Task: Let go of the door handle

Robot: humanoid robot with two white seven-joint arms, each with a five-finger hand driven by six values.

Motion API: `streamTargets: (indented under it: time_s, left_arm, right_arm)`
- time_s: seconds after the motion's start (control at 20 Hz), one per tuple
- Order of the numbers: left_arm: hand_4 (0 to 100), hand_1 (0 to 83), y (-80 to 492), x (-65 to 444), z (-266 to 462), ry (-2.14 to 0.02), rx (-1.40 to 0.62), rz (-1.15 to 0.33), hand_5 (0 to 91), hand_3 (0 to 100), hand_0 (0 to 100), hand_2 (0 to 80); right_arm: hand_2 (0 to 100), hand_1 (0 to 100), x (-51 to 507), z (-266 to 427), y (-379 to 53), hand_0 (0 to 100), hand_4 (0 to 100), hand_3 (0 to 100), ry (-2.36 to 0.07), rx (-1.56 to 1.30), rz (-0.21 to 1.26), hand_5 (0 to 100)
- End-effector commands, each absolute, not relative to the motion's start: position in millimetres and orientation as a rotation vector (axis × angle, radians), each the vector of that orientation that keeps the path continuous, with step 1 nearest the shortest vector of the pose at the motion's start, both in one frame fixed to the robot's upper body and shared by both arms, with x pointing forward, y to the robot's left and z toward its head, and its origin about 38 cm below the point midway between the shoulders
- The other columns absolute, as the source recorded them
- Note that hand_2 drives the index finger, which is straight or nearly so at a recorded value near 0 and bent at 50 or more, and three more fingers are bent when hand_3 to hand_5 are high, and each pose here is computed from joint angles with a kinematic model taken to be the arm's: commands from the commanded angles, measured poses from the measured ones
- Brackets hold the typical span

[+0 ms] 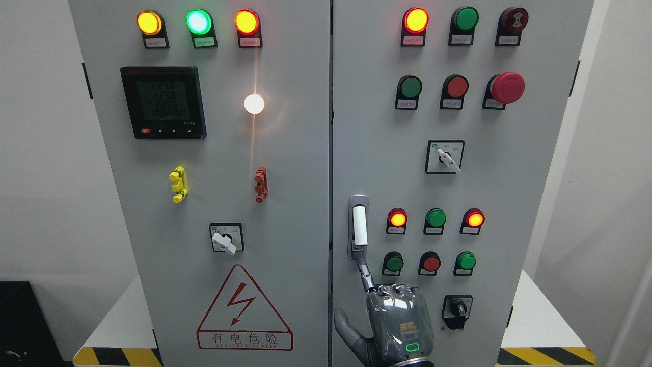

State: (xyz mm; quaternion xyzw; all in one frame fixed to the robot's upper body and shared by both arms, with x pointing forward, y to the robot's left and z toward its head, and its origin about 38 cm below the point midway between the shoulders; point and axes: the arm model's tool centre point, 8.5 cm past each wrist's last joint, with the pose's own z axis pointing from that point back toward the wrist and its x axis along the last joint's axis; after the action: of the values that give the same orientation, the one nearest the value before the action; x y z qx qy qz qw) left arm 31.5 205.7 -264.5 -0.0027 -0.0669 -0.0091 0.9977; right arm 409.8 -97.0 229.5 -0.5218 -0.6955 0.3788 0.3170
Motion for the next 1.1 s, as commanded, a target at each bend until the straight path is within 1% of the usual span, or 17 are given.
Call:
streamTargets:
  time_s: [0.0, 0.75, 1.05]
  left_arm:
    - [0, 55.6, 205.8, 20.8, -264.9, -0.118, -0.005, -0.016, 0.0, 0, 12, 0.0]
    - [0, 55.6, 205.8, 20.8, -264.9, -0.118, -0.005, -0.016, 0.0, 0, 12, 0.0]
    - [0, 55.6, 205.8, 20.8, -264.9, -0.118, -0.005, -0.018, 0.0, 0, 12, 0.0]
  right_arm:
    - [13, 24, 407.3, 236.1, -97.0, 36, 100, 100, -1.854, -1.386, 0.978, 100]
    - [14, 24, 402.9, 243.6, -97.3, 36, 100, 100, -1.876, -1.396, 0.960, 100]
    - [20, 24, 394.9, 250.2, -100.2, 36, 100, 100, -1.895, -1.406, 0.932, 100]
